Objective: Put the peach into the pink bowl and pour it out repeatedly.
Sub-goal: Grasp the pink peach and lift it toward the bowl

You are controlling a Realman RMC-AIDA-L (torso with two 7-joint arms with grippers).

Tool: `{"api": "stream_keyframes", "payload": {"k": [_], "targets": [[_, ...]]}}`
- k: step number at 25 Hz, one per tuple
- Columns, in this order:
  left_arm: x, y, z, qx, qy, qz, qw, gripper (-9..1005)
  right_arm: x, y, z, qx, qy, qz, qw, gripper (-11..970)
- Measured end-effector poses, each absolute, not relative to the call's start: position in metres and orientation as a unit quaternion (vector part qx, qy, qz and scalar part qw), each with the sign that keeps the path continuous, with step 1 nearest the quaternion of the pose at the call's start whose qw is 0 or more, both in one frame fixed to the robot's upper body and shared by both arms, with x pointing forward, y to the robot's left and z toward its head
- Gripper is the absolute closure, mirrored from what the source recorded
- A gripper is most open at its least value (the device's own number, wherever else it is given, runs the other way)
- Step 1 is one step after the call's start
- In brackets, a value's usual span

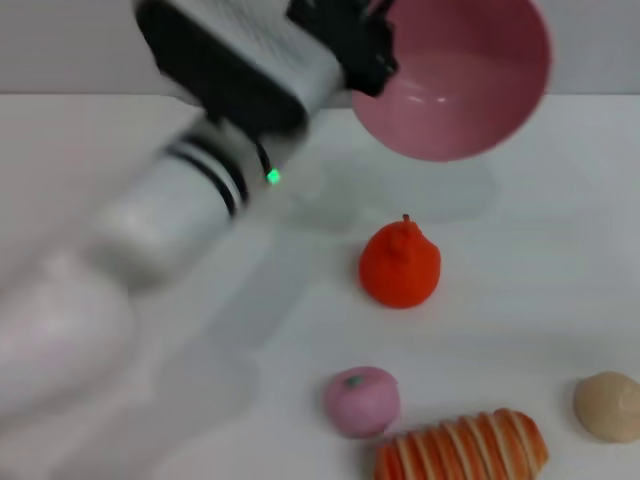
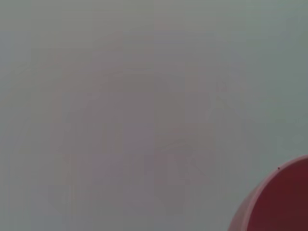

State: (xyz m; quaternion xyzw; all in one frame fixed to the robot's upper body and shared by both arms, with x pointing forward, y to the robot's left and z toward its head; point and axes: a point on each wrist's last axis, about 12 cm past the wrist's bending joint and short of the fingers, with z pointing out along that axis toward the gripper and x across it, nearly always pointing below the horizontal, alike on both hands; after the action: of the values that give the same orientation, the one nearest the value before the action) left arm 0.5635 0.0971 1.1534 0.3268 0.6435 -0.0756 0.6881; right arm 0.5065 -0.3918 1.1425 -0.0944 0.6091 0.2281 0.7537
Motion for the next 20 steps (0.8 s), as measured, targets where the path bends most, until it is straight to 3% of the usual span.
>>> {"api": "stream_keyframes", "payload": {"k": [5,8,9,13,15,16,20], "targets": [[0.621,0.137,1.167,0.280,0.750,-0.163,0.576,950,0.510,-0.372,1.155,-0.183,0.625,0.270,0.709,412],[0.652,0.167,1.170,0.241,0.806,-0.208,0.500,950,0.504,-0.345,1.173,-0.296,0.619,0.314,0.656,412],[0.657,0.175,1.169,0.229,0.815,-0.214,0.487,950,0.496,-0.324,1.186,-0.381,0.611,0.340,0.605,412],[0.664,0.197,1.166,0.207,0.831,-0.217,0.468,950,0.485,-0.294,1.205,-0.494,0.598,0.362,0.518,412],[0.663,0.199,1.165,0.208,0.833,-0.215,0.465,951,0.484,-0.264,1.213,-0.560,0.616,0.370,0.412,412],[0.663,0.200,1.164,0.208,0.834,-0.216,0.463,951,0.484,-0.264,1.213,-0.560,0.616,0.370,0.412,412],[0.661,0.203,1.161,0.208,0.838,-0.216,0.456,951,0.501,-0.227,1.203,-0.594,0.687,0.314,0.274,413]]}}
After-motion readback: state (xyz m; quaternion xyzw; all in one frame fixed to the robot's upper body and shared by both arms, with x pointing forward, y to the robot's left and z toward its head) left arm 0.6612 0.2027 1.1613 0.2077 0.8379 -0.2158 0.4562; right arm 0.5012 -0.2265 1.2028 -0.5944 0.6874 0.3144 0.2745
